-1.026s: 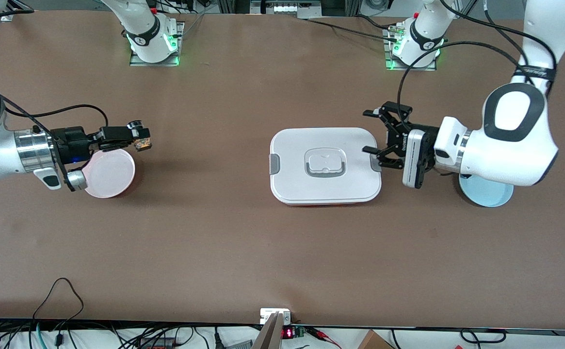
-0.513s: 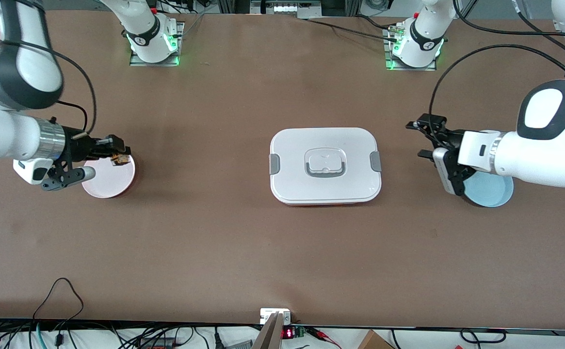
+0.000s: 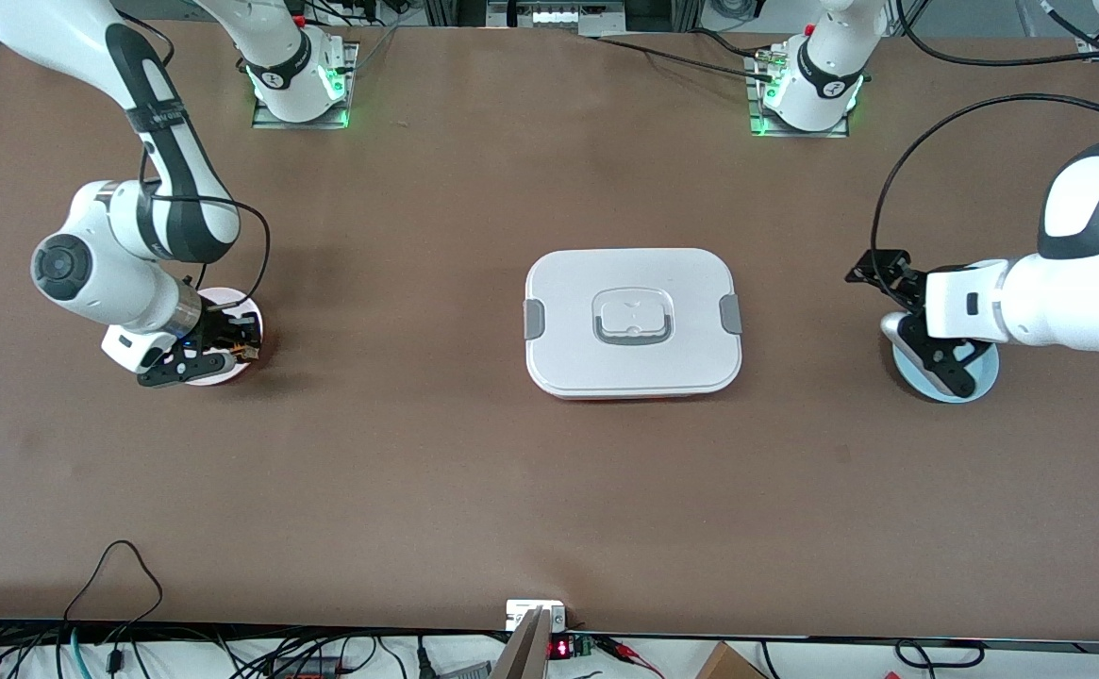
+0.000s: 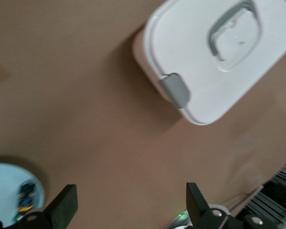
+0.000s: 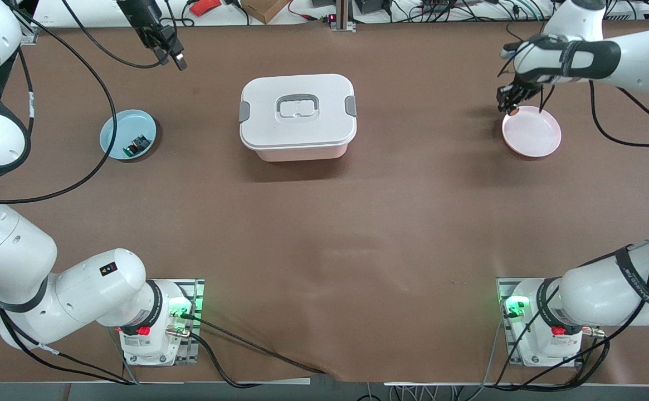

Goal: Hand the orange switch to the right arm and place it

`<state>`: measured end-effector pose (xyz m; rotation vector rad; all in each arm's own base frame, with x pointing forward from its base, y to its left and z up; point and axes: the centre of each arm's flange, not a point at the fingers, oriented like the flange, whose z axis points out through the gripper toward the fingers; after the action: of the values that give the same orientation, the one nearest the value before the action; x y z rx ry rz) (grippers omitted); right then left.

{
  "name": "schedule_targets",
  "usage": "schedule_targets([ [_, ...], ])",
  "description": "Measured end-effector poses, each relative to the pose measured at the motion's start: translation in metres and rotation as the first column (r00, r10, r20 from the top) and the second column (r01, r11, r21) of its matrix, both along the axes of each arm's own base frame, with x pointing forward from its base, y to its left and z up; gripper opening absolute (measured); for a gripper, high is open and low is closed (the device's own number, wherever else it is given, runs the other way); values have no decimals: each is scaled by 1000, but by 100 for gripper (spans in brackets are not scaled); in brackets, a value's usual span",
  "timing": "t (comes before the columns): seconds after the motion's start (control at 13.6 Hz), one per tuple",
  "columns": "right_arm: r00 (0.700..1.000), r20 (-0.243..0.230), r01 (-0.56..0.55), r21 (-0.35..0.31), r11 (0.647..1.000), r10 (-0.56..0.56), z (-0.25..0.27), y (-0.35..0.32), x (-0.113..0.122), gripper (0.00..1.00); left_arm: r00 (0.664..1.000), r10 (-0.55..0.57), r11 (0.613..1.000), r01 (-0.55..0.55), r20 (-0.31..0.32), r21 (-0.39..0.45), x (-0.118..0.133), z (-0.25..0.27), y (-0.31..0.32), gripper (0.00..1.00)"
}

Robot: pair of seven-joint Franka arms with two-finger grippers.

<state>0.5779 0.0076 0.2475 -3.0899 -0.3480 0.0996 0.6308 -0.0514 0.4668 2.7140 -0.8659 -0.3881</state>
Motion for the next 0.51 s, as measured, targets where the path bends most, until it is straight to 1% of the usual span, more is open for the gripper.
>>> schedule_targets([
  [0.15, 1000, -7, -16, -43, 999, 16, -5, -18, -4, 34, 998, 24, 993, -30, 56, 111, 3, 20, -3, 100],
  [0.22, 1000, -8, -19, -63, 998, 18, -6, -28, -5, 34, 997, 7, 984, -20, 74, 177, 1, 27, -12, 100],
  [0.29, 1000, -10, -13, -76, 997, 12, -8, -38, -6, 34, 997, -19, 972, -1, 79, 236, -3, 32, -24, 100],
  [0.37, 1000, -9, -3, -83, 997, 2, -13, -47, -7, 34, 996, -31, 963, 7, 85, 271, -6, 36, -34, 100],
  [0.51, 1000, -6, 13, -87, 996, -14, -32, -62, -10, 34, 992, -14, 958, -23, 126, 287, -4, 55, -32, 100],
])
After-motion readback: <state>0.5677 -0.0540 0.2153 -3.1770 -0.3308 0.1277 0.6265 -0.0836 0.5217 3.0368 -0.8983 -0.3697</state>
